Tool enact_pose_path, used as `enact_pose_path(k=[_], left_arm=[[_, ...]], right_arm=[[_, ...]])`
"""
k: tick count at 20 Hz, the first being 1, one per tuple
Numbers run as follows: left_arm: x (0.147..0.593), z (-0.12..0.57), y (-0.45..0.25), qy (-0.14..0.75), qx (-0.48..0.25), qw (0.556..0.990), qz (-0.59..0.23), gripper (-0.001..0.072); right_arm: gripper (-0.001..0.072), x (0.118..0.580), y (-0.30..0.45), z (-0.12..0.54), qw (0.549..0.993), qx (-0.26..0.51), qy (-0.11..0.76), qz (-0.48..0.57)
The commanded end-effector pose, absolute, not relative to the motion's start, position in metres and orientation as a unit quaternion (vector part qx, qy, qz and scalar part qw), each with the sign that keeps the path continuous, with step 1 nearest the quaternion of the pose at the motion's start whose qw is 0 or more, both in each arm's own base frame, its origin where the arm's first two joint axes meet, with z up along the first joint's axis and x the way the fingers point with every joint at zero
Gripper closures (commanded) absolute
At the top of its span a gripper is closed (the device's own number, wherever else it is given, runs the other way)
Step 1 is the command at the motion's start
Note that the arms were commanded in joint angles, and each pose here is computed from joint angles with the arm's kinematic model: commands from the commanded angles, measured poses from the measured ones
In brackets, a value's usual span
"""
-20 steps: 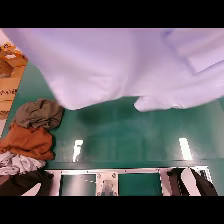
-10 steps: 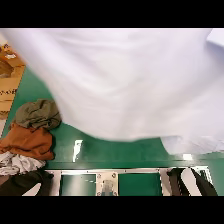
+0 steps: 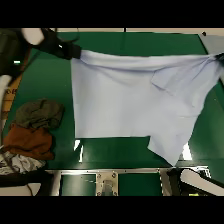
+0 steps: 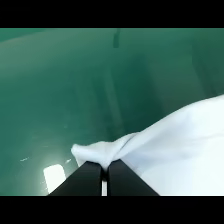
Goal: Fold the shirts.
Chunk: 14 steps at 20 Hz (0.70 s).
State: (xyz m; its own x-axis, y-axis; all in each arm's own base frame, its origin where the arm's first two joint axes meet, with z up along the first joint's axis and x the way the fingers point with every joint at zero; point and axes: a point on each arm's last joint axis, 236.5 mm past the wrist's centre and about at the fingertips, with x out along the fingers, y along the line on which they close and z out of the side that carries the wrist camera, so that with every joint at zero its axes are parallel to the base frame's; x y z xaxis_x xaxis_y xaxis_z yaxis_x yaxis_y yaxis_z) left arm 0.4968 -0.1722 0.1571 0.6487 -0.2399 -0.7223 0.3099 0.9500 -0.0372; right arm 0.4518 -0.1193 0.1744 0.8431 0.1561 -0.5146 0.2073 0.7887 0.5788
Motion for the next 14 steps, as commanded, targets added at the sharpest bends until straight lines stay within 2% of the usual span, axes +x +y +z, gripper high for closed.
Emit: enact_pose_path(k=[1, 5, 10, 14], left_arm=[[0.539, 0.064, -0.212, 0.422, -0.001, 0.888, -0.183, 0.0684], [0.552, 0.018, -0.21, 0.446, -0.026, 0.877, -0.175, 0.0684], [0.56, 0.024, -0.159, 0.462, -0.112, 0.859, -0.188, 0.0683], [0.571, 0.025, -0.174, 0.437, -0.138, 0.862, -0.216, 0.0683]], right_arm=[[0.0696, 0.492, -0.118, 0.073, 0.876, 0.343, 0.339, -0.01], [0.0696, 0.507, -0.126, 0.026, 0.851, 0.363, 0.378, -0.008], [0.0696, 0.492, -0.146, 0.024, 0.85, 0.341, 0.402, -0.002], [0.0695, 0.491, -0.131, 0.016, 0.843, 0.341, 0.416, 0.01]])
